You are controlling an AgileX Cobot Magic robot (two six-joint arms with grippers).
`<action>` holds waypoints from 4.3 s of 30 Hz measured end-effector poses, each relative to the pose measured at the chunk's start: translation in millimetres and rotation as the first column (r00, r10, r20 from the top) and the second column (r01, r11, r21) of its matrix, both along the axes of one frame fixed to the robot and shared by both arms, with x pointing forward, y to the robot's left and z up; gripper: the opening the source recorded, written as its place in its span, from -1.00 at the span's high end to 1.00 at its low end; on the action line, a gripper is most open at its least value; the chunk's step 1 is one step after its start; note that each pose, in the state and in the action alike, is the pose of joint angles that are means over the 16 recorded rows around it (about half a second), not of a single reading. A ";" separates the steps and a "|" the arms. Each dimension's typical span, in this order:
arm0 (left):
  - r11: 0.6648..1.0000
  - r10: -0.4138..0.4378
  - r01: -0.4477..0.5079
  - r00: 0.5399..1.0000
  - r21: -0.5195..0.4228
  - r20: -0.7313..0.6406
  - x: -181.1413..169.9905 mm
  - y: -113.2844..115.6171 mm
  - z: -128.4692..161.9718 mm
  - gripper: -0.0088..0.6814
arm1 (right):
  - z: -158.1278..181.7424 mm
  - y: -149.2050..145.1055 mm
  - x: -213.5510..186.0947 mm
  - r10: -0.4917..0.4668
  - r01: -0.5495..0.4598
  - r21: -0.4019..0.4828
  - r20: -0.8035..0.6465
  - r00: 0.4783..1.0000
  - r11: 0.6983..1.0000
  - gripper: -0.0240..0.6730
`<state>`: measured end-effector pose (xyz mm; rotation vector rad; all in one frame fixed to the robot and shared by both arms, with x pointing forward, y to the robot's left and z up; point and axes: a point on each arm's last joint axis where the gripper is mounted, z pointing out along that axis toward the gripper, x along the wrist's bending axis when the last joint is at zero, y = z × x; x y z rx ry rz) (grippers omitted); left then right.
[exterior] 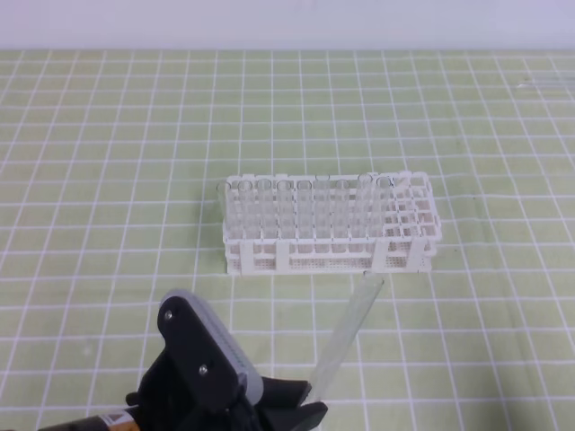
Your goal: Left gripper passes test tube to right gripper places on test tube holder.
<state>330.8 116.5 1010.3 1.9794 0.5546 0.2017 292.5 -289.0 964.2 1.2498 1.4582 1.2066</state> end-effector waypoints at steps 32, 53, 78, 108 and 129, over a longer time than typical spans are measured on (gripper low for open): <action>1.000 -0.018 0.018 1.000 0.016 -0.002 1.2 -5.3 -6.2 0.89 | 22.4 3.2 0.7 -0.041 -0.004 0.852 0.030 0.999 0.523 0.98; 0.975 -0.203 0.207 0.978 -0.084 0.055 1.2 -40.2 -26.2 0.88 | 77.9 30.9 -20.3 0.297 -0.348 0.565 0.183 0.937 0.749 0.66; 0.898 -0.388 0.419 0.899 -0.137 0.202 8.0 -90.9 -8.5 0.83 | 101.7 50.0 -9.6 0.525 -0.555 0.397 0.193 0.829 0.731 -0.13; 0.876 -0.360 0.397 0.916 -0.275 0.175 10.0 -109.6 4.8 0.83 | 101.1 49.4 -8.3 0.521 -0.554 0.348 0.192 0.832 0.757 0.55; 0.894 -0.320 0.349 0.936 -0.282 0.145 11.3 -104.7 12.9 0.14 | 101.0 50.9 -9.7 0.544 -0.578 0.306 0.198 0.816 0.757 0.63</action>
